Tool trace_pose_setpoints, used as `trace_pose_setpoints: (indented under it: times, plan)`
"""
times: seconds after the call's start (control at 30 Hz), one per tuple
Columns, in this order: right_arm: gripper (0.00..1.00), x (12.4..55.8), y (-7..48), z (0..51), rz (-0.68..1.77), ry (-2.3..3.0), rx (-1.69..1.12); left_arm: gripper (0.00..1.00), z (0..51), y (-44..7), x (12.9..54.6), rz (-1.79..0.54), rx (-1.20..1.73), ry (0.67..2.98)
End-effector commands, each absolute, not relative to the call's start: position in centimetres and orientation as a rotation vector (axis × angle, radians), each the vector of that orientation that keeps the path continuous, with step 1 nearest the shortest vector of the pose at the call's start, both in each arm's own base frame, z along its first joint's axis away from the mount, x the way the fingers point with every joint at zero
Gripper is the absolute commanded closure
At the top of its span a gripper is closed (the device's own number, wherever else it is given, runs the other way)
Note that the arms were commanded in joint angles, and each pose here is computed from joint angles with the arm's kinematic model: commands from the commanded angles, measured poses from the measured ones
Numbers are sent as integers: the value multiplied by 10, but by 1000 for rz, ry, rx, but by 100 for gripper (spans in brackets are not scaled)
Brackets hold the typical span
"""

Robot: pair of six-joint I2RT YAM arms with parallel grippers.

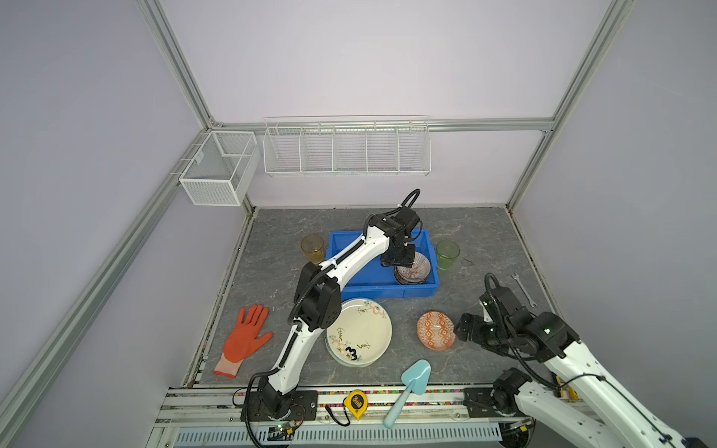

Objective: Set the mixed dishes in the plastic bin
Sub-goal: 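Release the pink-striped bowl on the stack while the right gripper nears the orange bowl, then withdraw the left gripper from the bin while the right gripper grips the orange patterned bowl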

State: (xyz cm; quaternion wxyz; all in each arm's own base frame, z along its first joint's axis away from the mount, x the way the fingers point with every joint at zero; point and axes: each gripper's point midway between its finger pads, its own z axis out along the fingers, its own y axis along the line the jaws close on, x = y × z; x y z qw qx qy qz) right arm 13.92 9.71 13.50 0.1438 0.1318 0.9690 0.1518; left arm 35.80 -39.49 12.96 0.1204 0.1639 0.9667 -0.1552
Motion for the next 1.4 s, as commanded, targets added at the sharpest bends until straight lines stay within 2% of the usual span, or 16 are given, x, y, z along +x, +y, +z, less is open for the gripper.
trace_pose_setpoints:
  times: [0.0, 0.2, 0.4, 0.6, 1.13, 1.37]
  plan:
    - [12, 135, 99, 130, 446, 2815, 381, 47, 151, -389, 353, -471, 473, 2808]
    - [12, 134, 98, 127, 430, 2830, 377, 31, 160, -385, 350, -477, 465, 2802]
    - [12, 136, 99, 124, 409, 2851, 370, 25, 168, -382, 347, -490, 458, 2790]
    - [12, 139, 105, 120, 429, 2863, 351, 23, 172, -378, 342, -498, 446, 2784]
    - [12, 146, 115, 114, 465, 2869, 331, 23, 150, -400, 326, -770, 357, 2809]
    - [12, 145, 117, 108, 472, 2882, 330, 23, 140, -397, 326, -742, 346, 2818]
